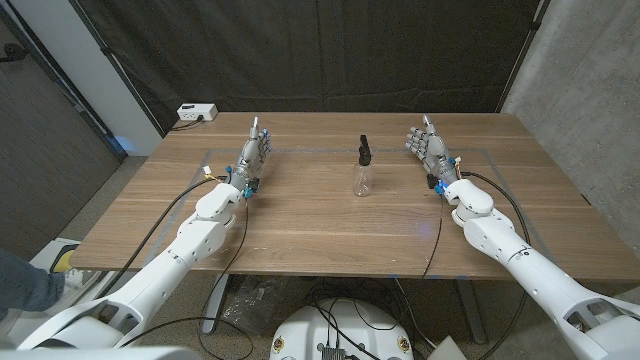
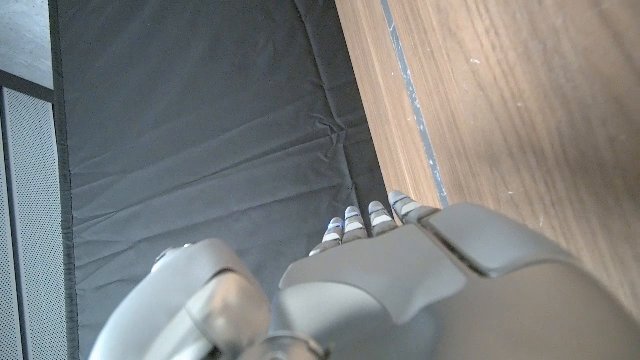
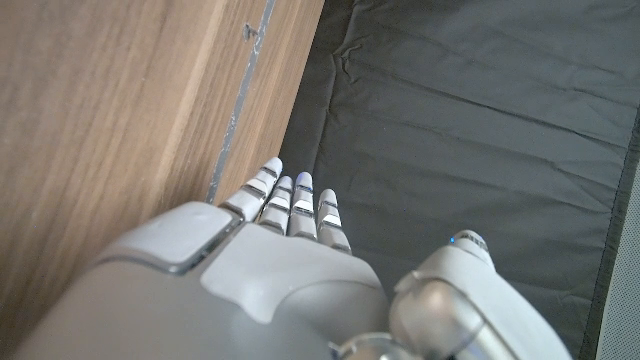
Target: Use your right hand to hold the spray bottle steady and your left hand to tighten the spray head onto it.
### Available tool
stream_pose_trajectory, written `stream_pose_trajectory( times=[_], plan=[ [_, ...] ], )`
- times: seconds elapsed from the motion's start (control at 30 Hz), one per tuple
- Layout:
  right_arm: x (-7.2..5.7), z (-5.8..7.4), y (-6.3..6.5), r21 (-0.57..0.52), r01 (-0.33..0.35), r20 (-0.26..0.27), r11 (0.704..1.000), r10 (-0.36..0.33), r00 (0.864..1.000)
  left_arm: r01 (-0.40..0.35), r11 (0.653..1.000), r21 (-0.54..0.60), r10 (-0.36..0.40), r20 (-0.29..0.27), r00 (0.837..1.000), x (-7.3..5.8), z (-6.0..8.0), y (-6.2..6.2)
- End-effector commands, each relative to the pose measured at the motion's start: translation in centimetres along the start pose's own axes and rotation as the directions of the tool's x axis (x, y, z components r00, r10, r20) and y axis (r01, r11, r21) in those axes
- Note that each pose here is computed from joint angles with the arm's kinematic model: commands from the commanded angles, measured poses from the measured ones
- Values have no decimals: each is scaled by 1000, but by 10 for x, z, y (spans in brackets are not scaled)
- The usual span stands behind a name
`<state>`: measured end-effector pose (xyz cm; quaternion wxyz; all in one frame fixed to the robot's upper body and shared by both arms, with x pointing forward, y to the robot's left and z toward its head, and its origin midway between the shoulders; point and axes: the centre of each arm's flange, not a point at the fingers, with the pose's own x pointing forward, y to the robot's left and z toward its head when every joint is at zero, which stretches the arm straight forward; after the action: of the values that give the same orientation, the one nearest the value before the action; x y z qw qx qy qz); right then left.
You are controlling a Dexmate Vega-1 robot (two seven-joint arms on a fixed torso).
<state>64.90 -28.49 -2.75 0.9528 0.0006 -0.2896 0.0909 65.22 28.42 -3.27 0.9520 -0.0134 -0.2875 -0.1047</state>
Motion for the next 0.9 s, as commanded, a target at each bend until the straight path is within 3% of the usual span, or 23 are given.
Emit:
stream_pose_trajectory(
  times=[0.03, 0.33, 0.7, 0.9],
  plan=[
    [-6, 0, 5, -40, 11, 23, 999, -10, 1000, 30, 1000, 8, -30, 18, 999, -5, 0, -11],
    [-18, 5, 4, -37, -2, 82, 999, 5, 997, 37, 996, 79, -43, 81, 996, -26, 10, -27],
    [-26, 27, -13, -47, -13, 149, 999, 20, 989, 86, 976, 202, -118, 152, 981, -47, 17, -71],
    [-34, 27, -14, -75, -11, 173, 997, 24, 985, 72, 973, 219, -111, 173, 979, -57, 22, -82]
  ],
)
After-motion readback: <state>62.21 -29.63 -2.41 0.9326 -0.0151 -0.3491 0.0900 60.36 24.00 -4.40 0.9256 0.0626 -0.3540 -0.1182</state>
